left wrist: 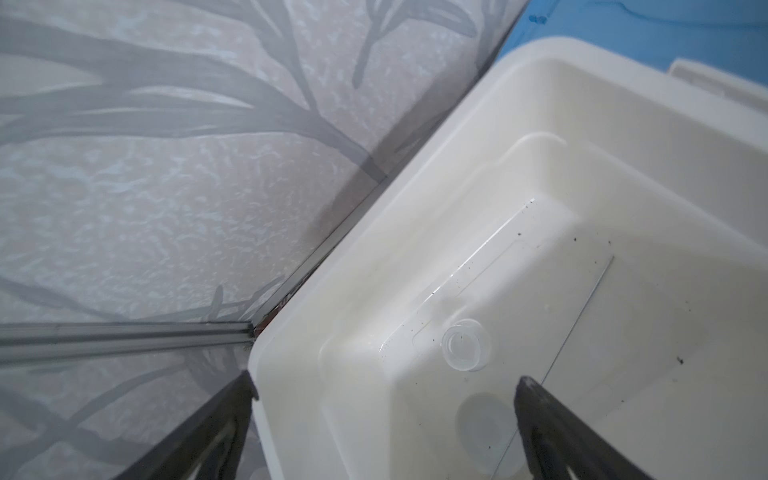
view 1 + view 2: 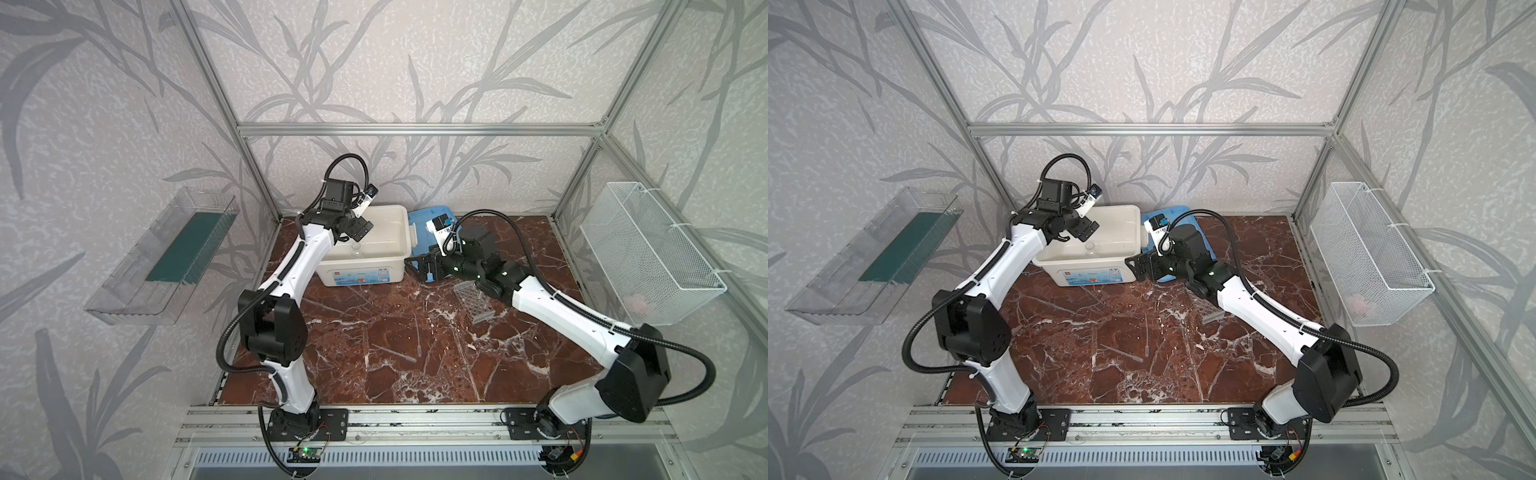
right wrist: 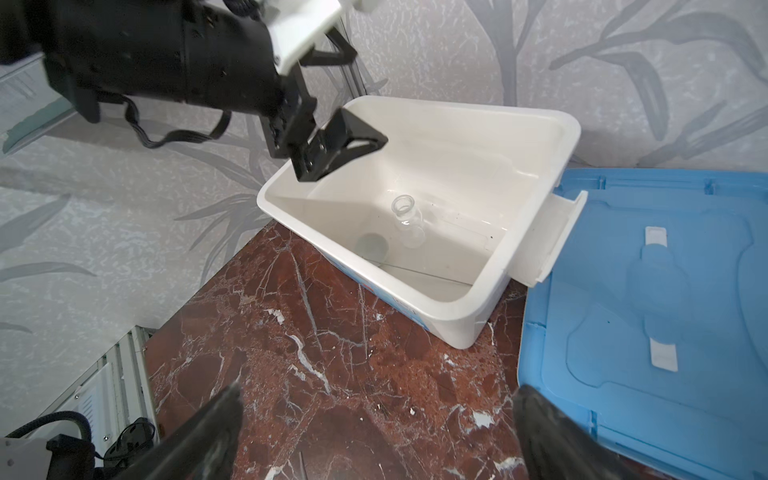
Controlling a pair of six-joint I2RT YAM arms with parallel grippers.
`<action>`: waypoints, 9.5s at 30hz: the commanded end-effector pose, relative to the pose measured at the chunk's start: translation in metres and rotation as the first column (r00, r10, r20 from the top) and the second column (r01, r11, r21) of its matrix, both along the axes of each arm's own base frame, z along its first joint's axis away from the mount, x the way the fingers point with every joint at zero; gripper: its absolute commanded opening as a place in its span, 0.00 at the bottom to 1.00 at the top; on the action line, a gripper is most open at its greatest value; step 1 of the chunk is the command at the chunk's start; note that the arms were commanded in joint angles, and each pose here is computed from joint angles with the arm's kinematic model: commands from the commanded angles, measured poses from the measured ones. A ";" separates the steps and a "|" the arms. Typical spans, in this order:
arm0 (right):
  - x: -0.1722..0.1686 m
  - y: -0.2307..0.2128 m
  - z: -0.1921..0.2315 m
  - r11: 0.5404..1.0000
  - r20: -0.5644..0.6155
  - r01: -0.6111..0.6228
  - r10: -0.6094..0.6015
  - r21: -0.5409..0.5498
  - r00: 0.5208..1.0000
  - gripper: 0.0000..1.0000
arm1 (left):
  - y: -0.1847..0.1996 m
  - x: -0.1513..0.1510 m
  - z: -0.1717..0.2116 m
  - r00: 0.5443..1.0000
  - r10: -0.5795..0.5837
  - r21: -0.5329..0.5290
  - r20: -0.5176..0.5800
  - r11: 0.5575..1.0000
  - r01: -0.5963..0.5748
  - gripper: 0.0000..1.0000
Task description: Organize the chemistry lab equipment
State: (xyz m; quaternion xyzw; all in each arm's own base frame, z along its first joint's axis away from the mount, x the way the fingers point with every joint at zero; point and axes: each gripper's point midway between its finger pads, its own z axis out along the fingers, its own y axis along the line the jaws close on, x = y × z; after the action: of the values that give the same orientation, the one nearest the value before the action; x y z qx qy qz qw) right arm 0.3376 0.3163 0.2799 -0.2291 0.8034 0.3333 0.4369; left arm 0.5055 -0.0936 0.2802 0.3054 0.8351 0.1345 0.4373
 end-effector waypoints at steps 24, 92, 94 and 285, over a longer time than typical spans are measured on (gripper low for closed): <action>-0.112 -0.080 -0.051 0.958 -0.113 -0.103 0.075 -0.267 0.991 0.99 | -0.052 -0.229 -0.027 0.683 0.264 -0.642 -0.681 0.231 -0.731 0.88; -0.142 -0.072 -0.132 0.900 -0.175 -0.188 0.127 -0.393 0.976 0.99 | -0.173 -0.343 -0.268 -0.072 0.365 -0.007 -0.928 -0.210 -0.978 0.30; -0.142 -0.072 -0.132 0.901 -0.173 -0.186 0.126 -0.392 0.977 0.99 | -0.170 -0.345 -0.269 -0.077 0.373 -0.003 -0.925 -0.210 -0.978 0.29; -0.126 -0.088 -0.048 0.946 -0.152 -0.147 0.106 -0.289 0.983 0.99 | -0.125 -0.261 -0.035 0.813 0.022 -0.565 -0.582 0.708 -0.423 0.93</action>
State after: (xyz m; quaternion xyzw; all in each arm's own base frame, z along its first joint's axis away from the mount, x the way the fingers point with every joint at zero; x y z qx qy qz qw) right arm 0.2278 0.2384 0.2456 -0.3082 0.8504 0.2585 0.3392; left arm 0.2631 -0.2209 0.2636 0.0622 0.9347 -0.2226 0.2702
